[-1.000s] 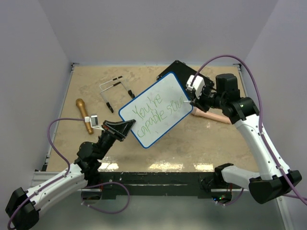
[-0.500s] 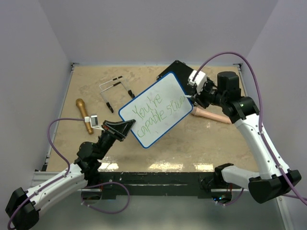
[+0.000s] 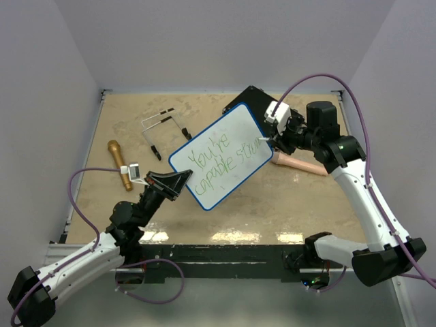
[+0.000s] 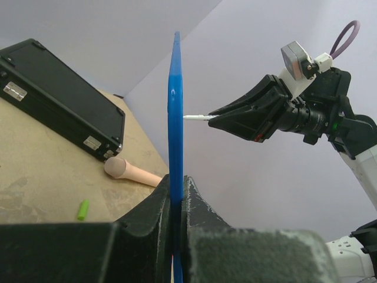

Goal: Write a sentence on the whiteboard

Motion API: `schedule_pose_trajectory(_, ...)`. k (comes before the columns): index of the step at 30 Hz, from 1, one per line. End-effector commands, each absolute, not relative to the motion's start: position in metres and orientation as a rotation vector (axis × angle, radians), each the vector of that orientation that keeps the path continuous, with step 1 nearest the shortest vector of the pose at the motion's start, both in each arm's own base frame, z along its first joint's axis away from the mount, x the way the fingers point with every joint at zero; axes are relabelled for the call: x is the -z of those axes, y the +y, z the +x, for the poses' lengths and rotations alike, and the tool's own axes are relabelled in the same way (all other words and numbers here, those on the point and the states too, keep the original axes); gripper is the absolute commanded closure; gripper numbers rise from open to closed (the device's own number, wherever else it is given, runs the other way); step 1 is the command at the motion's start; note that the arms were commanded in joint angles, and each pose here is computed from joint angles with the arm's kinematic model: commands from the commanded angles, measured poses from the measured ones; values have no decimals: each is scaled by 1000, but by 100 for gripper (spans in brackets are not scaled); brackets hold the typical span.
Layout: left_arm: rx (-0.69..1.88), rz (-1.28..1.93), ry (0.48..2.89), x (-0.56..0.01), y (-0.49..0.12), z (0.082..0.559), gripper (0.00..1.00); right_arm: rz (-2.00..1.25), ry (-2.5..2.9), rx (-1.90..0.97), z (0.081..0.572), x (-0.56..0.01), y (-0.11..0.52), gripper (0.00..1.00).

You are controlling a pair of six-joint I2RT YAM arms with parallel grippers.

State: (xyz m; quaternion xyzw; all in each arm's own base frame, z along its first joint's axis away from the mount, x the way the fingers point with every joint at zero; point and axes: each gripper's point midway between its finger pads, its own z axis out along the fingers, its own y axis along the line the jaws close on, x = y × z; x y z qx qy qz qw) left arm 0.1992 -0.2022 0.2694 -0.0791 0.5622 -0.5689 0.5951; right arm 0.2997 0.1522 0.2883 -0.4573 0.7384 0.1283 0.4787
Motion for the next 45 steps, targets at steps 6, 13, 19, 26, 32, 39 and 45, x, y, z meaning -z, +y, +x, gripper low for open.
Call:
schedule_pose_trajectory(6,1427,-171,1058,-335,-187,180,100,-1125,1823,-263,292,-286,141,100)
schedule_pose_trajectory(13,1428,-170,1060,-335,-187,180,100,-1097,1832,-231,297,-288,135,100)
schedule_pose_trajectory(19,1430,-172,1063,-334,-188,180,100,-1059,1774,-232,306,-308,139,100)
schedule_pose_trajectory(26,1429,-172,1066,-333,-188,180,100,-1084,1748,-291,306,-310,149,100)
schedule_pose_trajectory(32,1428,-174,1062,-334,-188,181,100,-1086,1760,-282,305,-304,147,100)
schedule_pose_trajectory(39,1424,-176,1060,-334,-186,180,100,-1140,1837,-262,297,-280,139,100)
schedule_pose_trajectory(45,1427,-173,1056,-335,-187,180,100,-1196,1908,-273,282,-259,132,100)
